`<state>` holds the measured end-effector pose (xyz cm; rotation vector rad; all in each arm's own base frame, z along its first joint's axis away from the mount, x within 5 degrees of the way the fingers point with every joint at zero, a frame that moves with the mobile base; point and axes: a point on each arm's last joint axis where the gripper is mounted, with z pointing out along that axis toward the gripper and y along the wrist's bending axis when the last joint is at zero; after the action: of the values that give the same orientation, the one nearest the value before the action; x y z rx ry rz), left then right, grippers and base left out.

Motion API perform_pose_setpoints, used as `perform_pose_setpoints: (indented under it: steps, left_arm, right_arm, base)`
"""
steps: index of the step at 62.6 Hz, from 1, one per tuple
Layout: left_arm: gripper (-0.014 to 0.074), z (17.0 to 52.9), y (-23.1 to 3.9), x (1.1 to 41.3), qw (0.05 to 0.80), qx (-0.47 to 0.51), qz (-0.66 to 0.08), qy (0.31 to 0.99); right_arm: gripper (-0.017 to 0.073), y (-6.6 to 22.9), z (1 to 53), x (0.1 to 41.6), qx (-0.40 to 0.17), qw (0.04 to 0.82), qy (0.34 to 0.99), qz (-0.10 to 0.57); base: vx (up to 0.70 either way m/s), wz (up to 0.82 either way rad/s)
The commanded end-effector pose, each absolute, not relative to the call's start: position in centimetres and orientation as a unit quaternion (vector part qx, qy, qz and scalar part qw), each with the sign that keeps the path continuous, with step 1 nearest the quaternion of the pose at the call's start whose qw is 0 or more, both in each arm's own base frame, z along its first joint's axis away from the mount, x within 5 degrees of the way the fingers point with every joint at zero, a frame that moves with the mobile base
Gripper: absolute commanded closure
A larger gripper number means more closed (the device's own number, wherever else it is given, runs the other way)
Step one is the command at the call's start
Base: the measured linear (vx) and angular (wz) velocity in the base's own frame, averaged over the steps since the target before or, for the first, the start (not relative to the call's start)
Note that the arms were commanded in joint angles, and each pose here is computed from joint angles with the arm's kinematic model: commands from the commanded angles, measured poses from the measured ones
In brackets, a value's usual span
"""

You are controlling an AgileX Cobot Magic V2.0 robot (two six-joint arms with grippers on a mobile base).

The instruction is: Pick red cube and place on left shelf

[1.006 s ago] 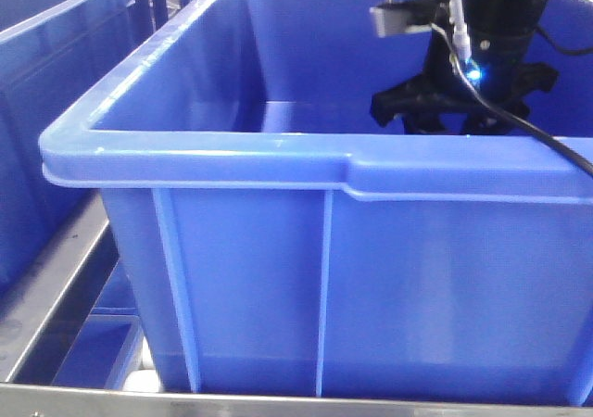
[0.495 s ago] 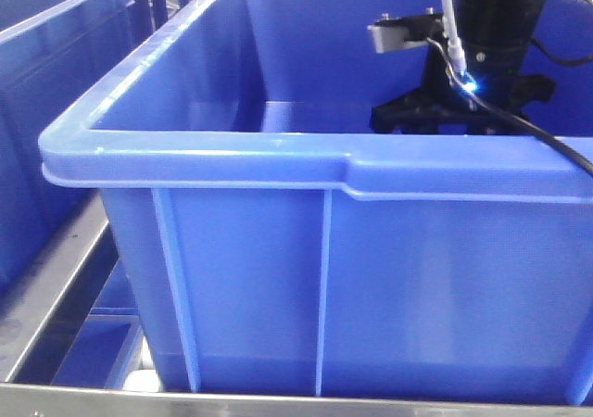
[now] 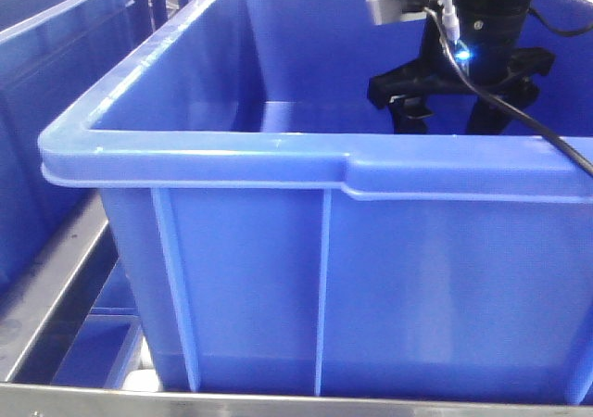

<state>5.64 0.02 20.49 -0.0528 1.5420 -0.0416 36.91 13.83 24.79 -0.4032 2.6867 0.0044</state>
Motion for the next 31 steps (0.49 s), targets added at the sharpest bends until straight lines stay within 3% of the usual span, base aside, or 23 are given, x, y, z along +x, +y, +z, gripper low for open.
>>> perform_pose_setpoints:
  steps: [1, 11, 16, 20, 31]
  left_arm:
    - [0.0492, 20.5, 0.1, 5.6, 0.741, -0.032, -0.021, 0.671]
    - [0.0492, 20.5, 0.1, 5.6, 0.741, -0.032, -0.021, 0.671]
    - [0.0492, 20.5, 0.1, 5.6, 0.741, -0.032, -0.021, 0.671]
    - [0.0492, 20.5, 0.1, 5.6, 0.741, -0.032, -0.021, 0.671]
    - [0.0492, 20.5, 0.1, 5.6, 0.741, -0.032, -0.021, 0.671]
  right_arm:
    - [-0.0032, 13.3, 29.9, 36.2, -0.143, 0.290, 0.946, 0.010]
    - [-0.0027, 12.8, 32.9, 34.8, -0.145, 0.333, 0.931, 0.019]
    - [0.0021, 12.4, 34.3, 33.8, -0.148, 0.351, 0.924, 0.022]
    - [0.0094, 12.1, 34.8, 33.0, -0.149, 0.360, 0.920, 0.024]
    - [0.0406, 10.9, 34.5, 29.6, -0.153, 0.389, 0.908, 0.033]
  base:
    - [0.00, 0.00]
    - [0.00, 0.00]
    - [0.00, 0.00]
    - [0.00, 0.00]
    - [0.00, 0.00]
